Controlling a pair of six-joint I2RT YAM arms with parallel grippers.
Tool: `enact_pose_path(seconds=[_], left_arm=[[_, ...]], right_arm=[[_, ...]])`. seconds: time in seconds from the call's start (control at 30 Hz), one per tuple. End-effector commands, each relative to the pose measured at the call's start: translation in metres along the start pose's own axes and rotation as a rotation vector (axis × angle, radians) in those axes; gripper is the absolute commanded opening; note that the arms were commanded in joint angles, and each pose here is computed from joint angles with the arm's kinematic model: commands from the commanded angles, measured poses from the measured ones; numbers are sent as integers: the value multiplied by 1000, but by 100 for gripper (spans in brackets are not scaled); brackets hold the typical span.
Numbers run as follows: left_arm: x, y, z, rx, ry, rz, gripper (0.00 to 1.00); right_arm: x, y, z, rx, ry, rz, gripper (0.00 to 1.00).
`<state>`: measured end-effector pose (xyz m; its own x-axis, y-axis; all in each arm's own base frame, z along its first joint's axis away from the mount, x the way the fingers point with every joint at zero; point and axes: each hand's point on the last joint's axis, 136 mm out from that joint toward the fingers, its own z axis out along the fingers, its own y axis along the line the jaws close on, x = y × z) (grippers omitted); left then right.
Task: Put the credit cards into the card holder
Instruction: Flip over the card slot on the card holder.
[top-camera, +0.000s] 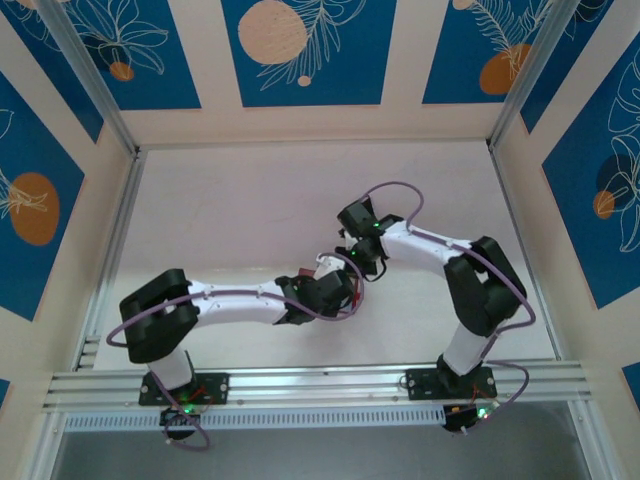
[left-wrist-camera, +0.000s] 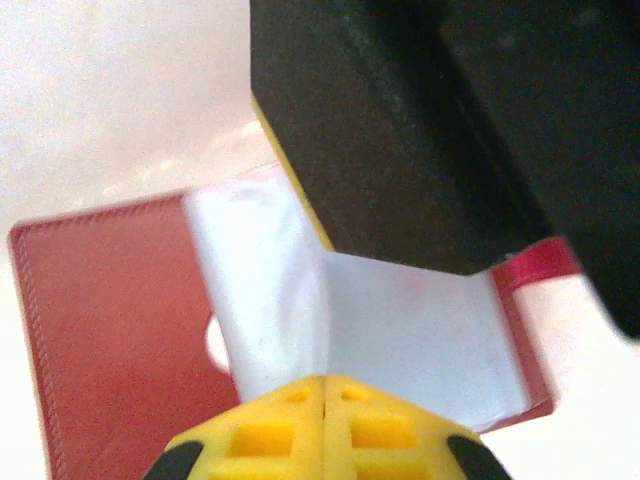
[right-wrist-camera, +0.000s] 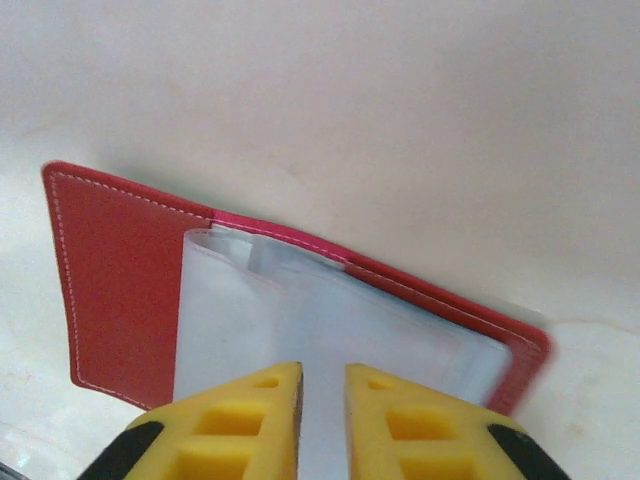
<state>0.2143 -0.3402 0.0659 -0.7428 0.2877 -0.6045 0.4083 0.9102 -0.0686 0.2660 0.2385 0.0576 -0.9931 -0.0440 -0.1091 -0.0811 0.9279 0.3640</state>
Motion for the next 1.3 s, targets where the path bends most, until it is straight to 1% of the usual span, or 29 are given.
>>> enact_pose_path(seconds=[0.0,0.23,0.27,0.33,0.37,0.53,0.67,0.73,0.8,0.83,0.93,1.1,1.27], left_arm=[[50,20,10,-62,171,15,0],[52,15,12,-43,183,-49,0],[53,14,13,-40,187,-49,0],[54,12,15,-27,190,-45,0],[55,11,15,-19,190,-41,0],[57,3,17,30,187,-38,0],[54,7,14,12,172,-68,0],[50,9,11,12,150,-88,0],[46,12,9,3,127,-107,0],[44,13,8,1,115,-114,0],[42,15,6,2,97,-129,0],[39,16,0,23,65,-143,0],[37,23,-6,7,44,-158,0]], right_arm=[[-2,13,-41,-70,-78,-20,22],[19,-3,-38,-53,-86,27,20],[20,-4,-39,-67,-91,36,21],[20,-3,-42,-112,-95,44,28],[19,-3,-44,-117,-95,46,29],[9,1,-45,-108,-92,45,29],[3,5,-43,-116,-89,47,24],[6,9,-39,-131,-78,47,19],[10,13,-32,-126,-63,40,10],[13,13,-28,-118,-57,37,7],[20,13,-12,-99,-26,42,2],[29,10,14,-48,26,39,0],[34,3,36,-9,63,58,0]])
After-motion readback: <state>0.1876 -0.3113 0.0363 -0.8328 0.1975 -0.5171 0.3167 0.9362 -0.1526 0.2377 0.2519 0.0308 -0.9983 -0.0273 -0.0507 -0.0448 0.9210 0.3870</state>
